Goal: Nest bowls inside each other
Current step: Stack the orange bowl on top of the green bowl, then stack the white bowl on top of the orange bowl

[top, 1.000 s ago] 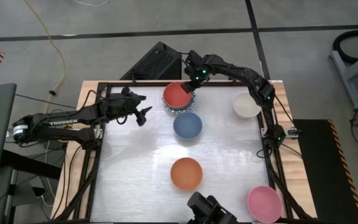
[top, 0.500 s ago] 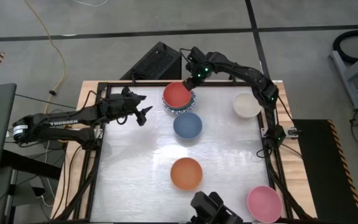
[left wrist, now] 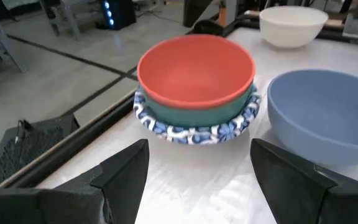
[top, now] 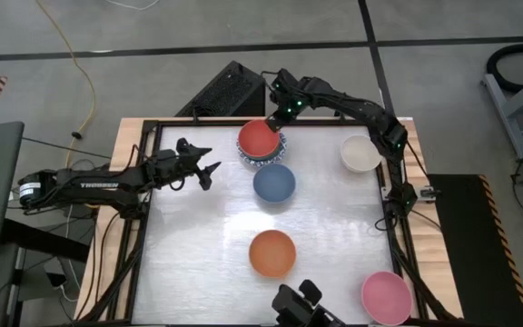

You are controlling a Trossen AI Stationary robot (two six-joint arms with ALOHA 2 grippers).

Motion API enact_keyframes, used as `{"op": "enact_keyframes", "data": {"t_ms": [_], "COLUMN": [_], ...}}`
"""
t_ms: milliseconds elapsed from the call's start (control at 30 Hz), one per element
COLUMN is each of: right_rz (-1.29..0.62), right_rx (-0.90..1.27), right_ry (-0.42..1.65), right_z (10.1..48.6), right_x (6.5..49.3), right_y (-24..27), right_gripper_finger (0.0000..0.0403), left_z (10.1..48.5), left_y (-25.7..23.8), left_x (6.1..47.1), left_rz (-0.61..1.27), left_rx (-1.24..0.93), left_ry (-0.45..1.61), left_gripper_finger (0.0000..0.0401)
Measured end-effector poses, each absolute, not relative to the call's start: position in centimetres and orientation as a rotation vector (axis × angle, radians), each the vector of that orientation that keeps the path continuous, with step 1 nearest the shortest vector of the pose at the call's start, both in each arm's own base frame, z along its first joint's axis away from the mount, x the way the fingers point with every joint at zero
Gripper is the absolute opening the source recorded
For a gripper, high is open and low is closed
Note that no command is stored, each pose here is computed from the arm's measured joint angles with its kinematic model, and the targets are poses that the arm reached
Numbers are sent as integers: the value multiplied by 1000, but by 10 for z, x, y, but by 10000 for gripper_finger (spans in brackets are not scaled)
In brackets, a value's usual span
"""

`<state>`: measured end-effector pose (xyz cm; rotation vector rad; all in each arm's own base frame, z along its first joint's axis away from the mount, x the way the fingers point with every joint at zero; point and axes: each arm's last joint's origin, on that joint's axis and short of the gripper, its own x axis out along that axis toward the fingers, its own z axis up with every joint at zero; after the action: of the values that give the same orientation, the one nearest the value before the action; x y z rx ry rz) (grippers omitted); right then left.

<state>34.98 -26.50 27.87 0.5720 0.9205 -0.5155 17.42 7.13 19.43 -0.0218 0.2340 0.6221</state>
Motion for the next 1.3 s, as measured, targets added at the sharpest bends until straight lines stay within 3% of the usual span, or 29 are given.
{"op": "enact_keyframes", "data": {"t_ms": [367,933,1067,1300], "right_rz": [-540,-545,-609,-958], "right_rx": [499,471,488,467], "right_ry": [949,966,1145,1583], "right_z": [272,281,282,275], "right_x": [364,353,333,299], "right_y": [-251,-250,-242,-221], "right_gripper_finger": [13,17,17,28], "left_z": [195,193,189,184], "left_y": [71,71,71,70], "left_x": [174,174,173,172], "left_rz": [622,621,620,599], "left_rx": [-56,-55,-56,-61], "left_ry": [216,240,284,337], "left_gripper_finger": [270,270,270,270]}}
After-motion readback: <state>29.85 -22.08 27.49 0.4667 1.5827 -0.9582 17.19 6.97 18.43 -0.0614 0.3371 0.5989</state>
